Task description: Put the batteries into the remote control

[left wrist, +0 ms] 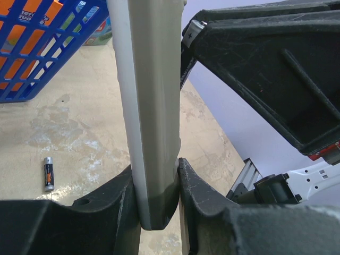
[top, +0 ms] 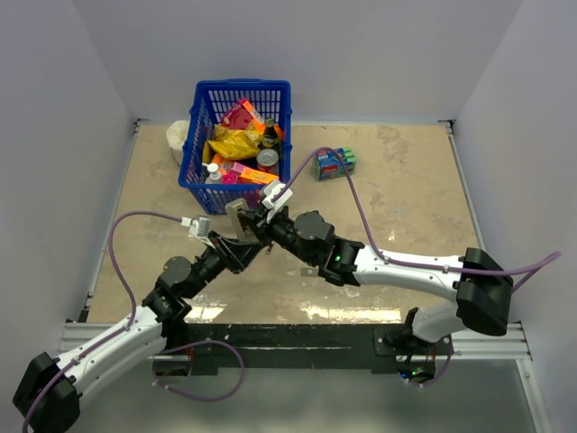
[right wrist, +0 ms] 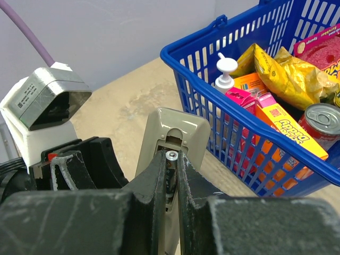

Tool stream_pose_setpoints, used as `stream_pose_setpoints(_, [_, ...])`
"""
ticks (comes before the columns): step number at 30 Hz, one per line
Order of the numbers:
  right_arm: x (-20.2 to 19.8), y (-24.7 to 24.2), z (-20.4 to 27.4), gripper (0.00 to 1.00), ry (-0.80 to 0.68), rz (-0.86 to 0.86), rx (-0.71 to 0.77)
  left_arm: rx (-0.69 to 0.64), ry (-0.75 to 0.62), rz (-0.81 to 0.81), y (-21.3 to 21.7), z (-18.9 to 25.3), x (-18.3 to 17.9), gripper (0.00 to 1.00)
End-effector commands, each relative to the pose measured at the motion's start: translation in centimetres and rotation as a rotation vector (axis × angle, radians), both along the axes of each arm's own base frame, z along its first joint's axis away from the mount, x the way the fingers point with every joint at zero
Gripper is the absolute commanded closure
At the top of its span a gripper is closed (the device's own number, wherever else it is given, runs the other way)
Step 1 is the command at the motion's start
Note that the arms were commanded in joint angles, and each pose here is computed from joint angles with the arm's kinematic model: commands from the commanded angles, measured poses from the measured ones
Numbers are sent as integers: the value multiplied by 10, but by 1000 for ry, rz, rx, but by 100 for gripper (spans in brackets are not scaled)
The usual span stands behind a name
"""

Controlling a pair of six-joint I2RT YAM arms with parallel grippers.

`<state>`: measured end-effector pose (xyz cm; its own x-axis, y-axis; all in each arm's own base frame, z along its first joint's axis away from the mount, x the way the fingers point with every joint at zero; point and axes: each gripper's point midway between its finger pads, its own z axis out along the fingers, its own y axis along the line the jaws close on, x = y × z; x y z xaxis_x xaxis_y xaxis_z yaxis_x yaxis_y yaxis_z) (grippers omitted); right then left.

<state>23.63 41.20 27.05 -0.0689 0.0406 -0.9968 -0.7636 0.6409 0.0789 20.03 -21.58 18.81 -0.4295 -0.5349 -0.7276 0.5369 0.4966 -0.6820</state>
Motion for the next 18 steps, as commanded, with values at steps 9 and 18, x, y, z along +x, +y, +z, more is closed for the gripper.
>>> stream_pose_setpoints(9, [10, -1, -11, 98, 10, -52, -54, -39, -159, -41, -8, 54, 0, 100])
stream_pose_setpoints(18, [28, -21, -26, 95, 63, -213, -66, -49, -157, -16, -3, 54, 0, 100])
